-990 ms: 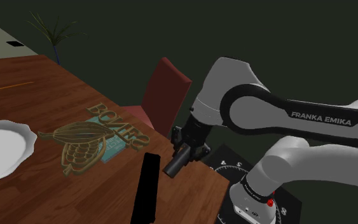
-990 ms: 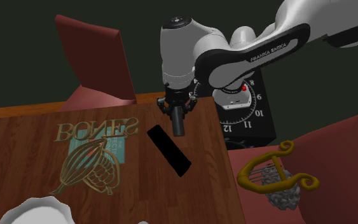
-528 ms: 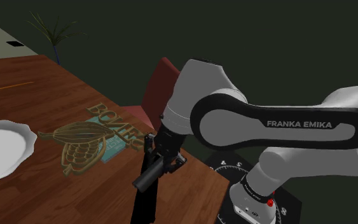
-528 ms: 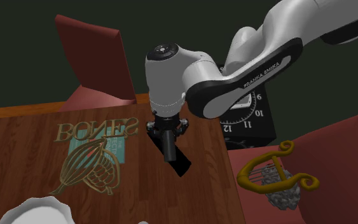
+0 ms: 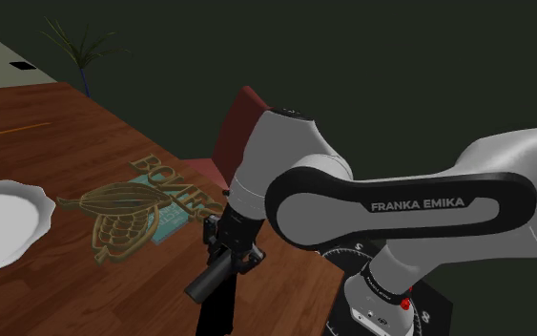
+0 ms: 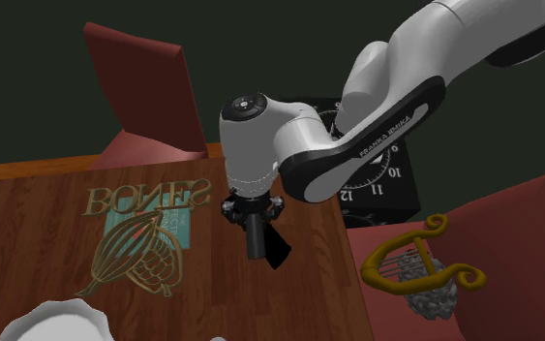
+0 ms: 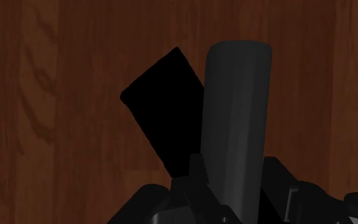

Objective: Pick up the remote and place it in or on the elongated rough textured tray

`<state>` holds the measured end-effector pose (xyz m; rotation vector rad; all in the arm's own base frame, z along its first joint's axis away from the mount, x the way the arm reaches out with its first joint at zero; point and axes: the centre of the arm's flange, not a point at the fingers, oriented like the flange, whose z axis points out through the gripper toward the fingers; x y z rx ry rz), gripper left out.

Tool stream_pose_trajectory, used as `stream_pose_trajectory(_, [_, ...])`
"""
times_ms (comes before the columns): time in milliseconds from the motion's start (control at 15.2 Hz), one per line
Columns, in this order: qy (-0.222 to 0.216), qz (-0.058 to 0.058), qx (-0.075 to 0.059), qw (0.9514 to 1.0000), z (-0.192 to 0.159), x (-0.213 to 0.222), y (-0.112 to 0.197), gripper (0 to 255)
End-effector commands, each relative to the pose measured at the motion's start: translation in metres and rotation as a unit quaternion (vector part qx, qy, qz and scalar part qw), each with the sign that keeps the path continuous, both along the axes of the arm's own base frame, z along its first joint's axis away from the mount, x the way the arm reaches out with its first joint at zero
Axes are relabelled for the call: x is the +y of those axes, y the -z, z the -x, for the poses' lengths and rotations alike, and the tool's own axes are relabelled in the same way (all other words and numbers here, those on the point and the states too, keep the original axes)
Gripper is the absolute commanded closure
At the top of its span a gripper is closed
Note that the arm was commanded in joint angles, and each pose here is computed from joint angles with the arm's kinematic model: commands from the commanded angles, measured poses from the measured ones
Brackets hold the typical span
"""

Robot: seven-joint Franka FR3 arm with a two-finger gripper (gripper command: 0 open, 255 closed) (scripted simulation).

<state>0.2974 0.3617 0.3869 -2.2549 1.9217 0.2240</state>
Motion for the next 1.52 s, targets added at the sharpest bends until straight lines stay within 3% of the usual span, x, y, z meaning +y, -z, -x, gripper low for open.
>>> stream_pose_trajectory(0, [0.000,0.000,0.000,1.0000,0.000,0.001,0.011,255])
stream_pose_trajectory(132, [0.000,0.000,0.000,1.0000,0.000,0.001,0.026,255])
stream_pose_trajectory(660, [0.000,0.000,0.000,1.0000,0.000,0.001,0.026,255])
stream_pose_trajectory(726, [0.000,0.000,0.000,1.0000,0.000,0.001,0.026,0])
stream_pose_trajectory(1056, [0.000,0.000,0.000,1.0000,0.000,0.001,0.026,0])
stream_pose_trajectory(1320, [0.000,0.000,0.000,1.0000,-0.001,-0.010,-0.023,0])
stream_pose_trajectory(1452, [0.000,0.000,0.000,1.0000,-0.001,-0.010,-0.023,0])
